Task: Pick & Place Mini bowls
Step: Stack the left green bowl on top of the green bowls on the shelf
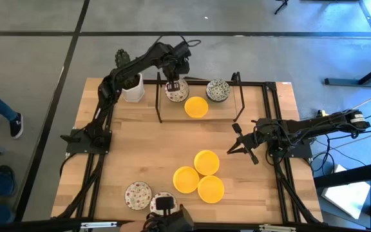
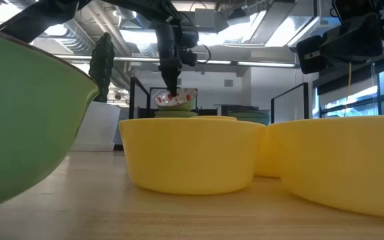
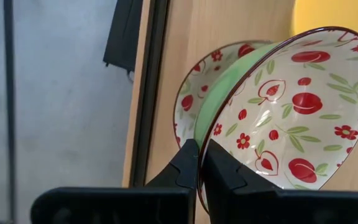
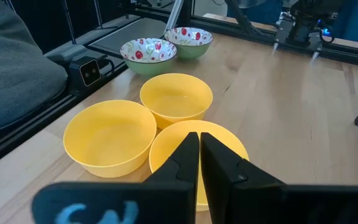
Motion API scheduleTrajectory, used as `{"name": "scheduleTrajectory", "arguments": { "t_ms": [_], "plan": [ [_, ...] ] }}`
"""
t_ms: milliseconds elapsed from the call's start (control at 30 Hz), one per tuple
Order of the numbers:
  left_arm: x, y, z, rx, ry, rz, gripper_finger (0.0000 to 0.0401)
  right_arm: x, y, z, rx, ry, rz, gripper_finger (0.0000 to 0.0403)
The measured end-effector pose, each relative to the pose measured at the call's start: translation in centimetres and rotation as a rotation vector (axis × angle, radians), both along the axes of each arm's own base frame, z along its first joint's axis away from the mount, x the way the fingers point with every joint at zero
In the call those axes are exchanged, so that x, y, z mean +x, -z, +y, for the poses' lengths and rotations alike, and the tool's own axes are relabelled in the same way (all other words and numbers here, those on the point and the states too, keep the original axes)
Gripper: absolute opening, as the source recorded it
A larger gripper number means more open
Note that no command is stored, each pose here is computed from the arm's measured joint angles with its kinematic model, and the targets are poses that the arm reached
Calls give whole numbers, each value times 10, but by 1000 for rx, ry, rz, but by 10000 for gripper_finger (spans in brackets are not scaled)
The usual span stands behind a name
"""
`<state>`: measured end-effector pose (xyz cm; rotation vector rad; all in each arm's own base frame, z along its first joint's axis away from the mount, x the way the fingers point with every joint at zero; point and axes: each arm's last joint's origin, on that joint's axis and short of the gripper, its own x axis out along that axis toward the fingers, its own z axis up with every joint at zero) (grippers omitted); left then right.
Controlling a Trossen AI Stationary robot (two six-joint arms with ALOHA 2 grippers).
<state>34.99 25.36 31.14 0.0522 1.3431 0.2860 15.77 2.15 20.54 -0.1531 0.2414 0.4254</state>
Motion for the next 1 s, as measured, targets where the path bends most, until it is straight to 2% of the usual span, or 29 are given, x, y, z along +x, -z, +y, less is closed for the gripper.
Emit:
{"name": "scheduleTrajectory", "arguments": {
  "t_ms": [500, 800, 1000],
  "plan": [
    [10, 23, 5, 11, 27, 74, 16, 0, 0, 0, 0, 0, 0, 19],
    [14, 23, 7, 21, 14, 37, 24, 0, 1, 0, 0, -12, 11, 19],
    [13, 23, 7, 27, 23, 43, 50, -1, 2, 0, -17, -17, 9, 19]
  ]
}}
